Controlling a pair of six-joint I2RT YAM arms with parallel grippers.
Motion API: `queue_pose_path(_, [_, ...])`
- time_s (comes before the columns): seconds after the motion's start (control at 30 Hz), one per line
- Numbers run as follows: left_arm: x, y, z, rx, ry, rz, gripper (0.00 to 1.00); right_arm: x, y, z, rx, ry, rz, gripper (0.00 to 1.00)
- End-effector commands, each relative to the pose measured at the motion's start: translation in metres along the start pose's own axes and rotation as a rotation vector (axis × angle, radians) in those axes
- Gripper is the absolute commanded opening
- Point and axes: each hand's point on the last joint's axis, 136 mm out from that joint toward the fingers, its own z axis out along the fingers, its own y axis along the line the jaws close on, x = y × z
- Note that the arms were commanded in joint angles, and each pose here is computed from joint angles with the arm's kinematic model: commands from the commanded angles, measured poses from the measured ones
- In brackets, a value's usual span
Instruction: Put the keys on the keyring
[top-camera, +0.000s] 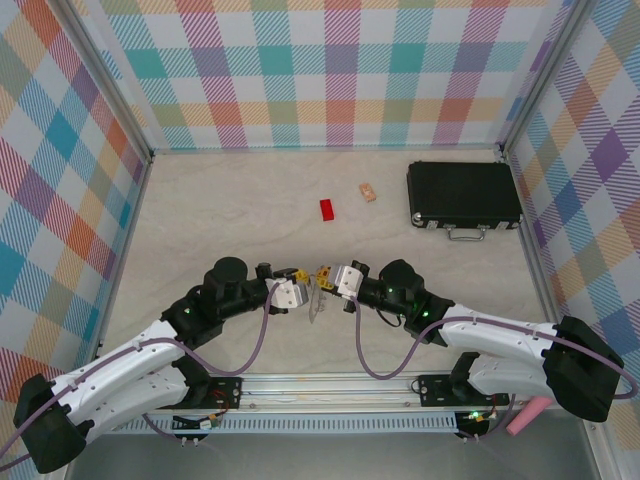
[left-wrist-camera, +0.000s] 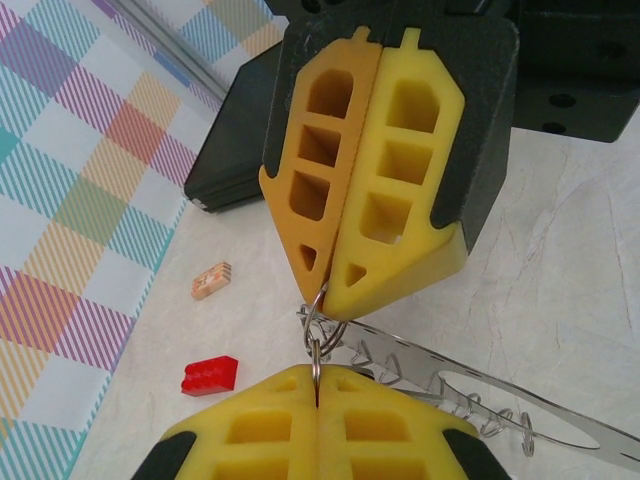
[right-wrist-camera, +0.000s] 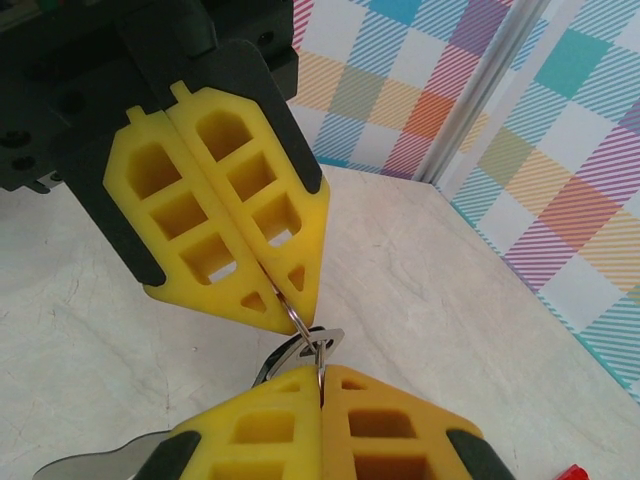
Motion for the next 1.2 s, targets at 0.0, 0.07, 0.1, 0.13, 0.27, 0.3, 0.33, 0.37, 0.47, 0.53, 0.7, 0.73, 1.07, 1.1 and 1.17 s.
queue_pose_path(0.0, [-0.008, -0.003, 0.0, 0.024, -0.028, 0.001, 0.0, -0.026, -0.006, -0.002, 0.012, -0.086, -0.006, 0.0])
queue_pose_path(0.07, [-0.008, -0.003, 0.0, 0.024, -0.027, 0.0, 0.0, -0.026, -0.005, -0.002, 0.009, -0.087, -0.003, 0.0])
queue_pose_path(0.1, [-0.008, -0.003, 0.0, 0.024, -0.028, 0.0, 0.0, -0.026, -0.005, -0.002, 0.009, -0.087, -0.003, 0.0])
queue_pose_path(0.13, [-0.008, -0.003, 0.0, 0.025, -0.028, -0.002, 0.0, -0.026, -0.005, -0.002, 0.009, -0.087, -0.004, 0.0])
queue_pose_path(0.27, [-0.008, -0.004, 0.0, 0.028, -0.027, -0.002, 0.0, -0.026, -0.006, -0.002, 0.014, -0.085, -0.004, 0.0])
queue_pose_path(0.3, [-0.008, -0.005, 0.0, 0.03, -0.027, -0.003, 0.0, -0.026, -0.006, -0.003, 0.016, -0.086, -0.003, 0.0])
queue_pose_path(0.33, [-0.007, -0.005, 0.0, 0.032, -0.027, -0.003, 0.0, -0.025, -0.007, -0.003, 0.018, -0.085, -0.001, 0.0])
queue_pose_path(0.37, [-0.007, -0.006, 0.0, 0.035, -0.029, -0.003, 0.0, -0.026, -0.007, -0.003, 0.022, -0.085, 0.001, 0.0])
queue_pose_path(0.47, [-0.006, -0.009, 0.0, 0.047, -0.026, -0.001, 0.0, -0.024, -0.011, -0.003, 0.042, -0.076, 0.009, 0.0])
queue_pose_path(0.53, [-0.006, -0.01, 0.0, 0.052, -0.026, 0.001, 0.0, -0.024, -0.013, -0.003, 0.051, -0.075, 0.017, 0.0])
queue_pose_path(0.7, [-0.006, -0.011, 0.0, 0.052, -0.029, 0.005, 0.0, -0.025, -0.014, -0.002, 0.053, -0.072, 0.026, 0.0])
queue_pose_path(0.73, [-0.006, -0.012, 0.0, 0.054, -0.028, 0.005, 0.0, -0.024, -0.014, -0.002, 0.054, -0.07, 0.028, 0.0])
queue_pose_path(1.07, [-0.014, 0.004, -0.001, -0.028, -0.063, -0.054, 0.0, -0.029, -0.013, -0.007, 0.039, -0.112, 0.05, 0.0])
queue_pose_path(1.1, [-0.016, 0.006, -0.001, -0.034, -0.075, -0.069, 0.0, -0.03, -0.016, -0.009, 0.046, -0.125, 0.071, 0.0])
queue_pose_path(1.17, [-0.02, 0.01, -0.001, -0.046, -0.094, -0.087, 0.0, -0.032, -0.024, -0.015, 0.07, -0.149, 0.106, 0.0])
